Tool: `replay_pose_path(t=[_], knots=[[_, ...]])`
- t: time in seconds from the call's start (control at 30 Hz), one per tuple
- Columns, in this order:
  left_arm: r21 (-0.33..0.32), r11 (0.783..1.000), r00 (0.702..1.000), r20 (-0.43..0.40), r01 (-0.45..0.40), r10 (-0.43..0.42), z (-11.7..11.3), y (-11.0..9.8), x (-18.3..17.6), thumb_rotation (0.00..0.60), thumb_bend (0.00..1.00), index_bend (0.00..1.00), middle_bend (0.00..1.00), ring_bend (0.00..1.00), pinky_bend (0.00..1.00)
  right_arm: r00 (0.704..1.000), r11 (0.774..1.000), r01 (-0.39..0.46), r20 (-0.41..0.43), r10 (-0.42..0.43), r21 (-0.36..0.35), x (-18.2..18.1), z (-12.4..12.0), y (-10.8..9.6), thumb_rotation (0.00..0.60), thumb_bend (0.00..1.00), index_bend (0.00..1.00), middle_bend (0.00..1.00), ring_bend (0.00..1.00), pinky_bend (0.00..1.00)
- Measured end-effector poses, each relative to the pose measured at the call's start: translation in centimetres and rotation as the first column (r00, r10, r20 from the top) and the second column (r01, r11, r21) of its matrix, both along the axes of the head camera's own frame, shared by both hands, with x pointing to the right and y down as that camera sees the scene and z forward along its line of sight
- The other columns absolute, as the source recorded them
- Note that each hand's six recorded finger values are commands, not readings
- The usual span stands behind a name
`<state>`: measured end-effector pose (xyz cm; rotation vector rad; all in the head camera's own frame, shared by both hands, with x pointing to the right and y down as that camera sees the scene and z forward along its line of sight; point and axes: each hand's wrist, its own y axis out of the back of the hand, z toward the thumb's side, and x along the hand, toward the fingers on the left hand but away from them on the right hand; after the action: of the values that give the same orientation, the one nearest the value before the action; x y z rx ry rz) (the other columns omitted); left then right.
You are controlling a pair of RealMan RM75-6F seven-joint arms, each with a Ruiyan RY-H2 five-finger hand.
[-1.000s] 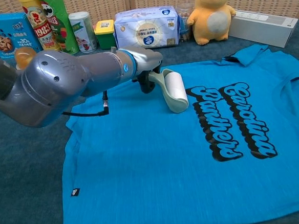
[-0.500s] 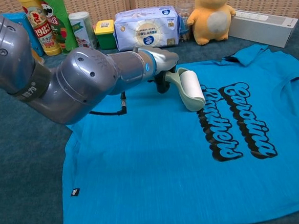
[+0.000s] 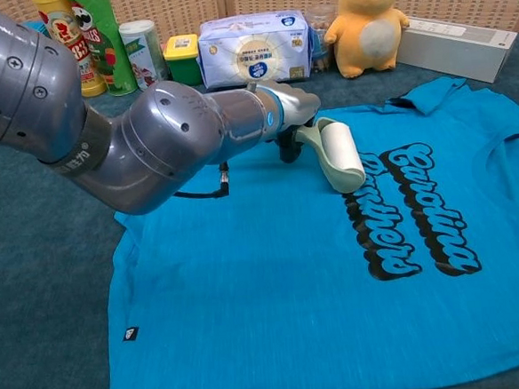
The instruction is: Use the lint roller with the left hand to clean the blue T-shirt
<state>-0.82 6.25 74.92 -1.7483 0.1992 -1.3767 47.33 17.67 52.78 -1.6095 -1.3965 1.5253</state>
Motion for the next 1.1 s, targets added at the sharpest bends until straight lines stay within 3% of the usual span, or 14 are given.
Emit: replay_pose_path(t=[0.23,0.77,1.1], knots=[[0.007,1.0,0.999,0.044,-0.011,0.01,0.0,-0.1,-2.1,0.6,0.76,0.9,0.93,0.76,0.9,1.0,1.0,0.001,0.0,-0.001,0.007,-0.2,-0.2,0.0,0.6,0.0,0.06,0.0,0.0,0.0],[-0.003,0.999,0.989,0.141,0.051,-0.05,-0.4,-0.3,-11.9,0.6,0.75,0.9,0.93,0.76,0.9,1.0,1.0,-0.009,-0.019,0.009,0.008,0.0,-0.2,-0.1,0.6,0.0,0.06,0.0,0.0,0.0],[0.027,0.996,0.979,0.18,0.088,-0.091,-1.4,-0.5,-17.0,0.6,0.75,0.9,0.93,0.76,0.9,1.0,1.0,0.003,-0.03,-0.003,-0.002,-0.5,0.2,0.1,0.6,0.0,0.06,0.0,0.0,0.0]])
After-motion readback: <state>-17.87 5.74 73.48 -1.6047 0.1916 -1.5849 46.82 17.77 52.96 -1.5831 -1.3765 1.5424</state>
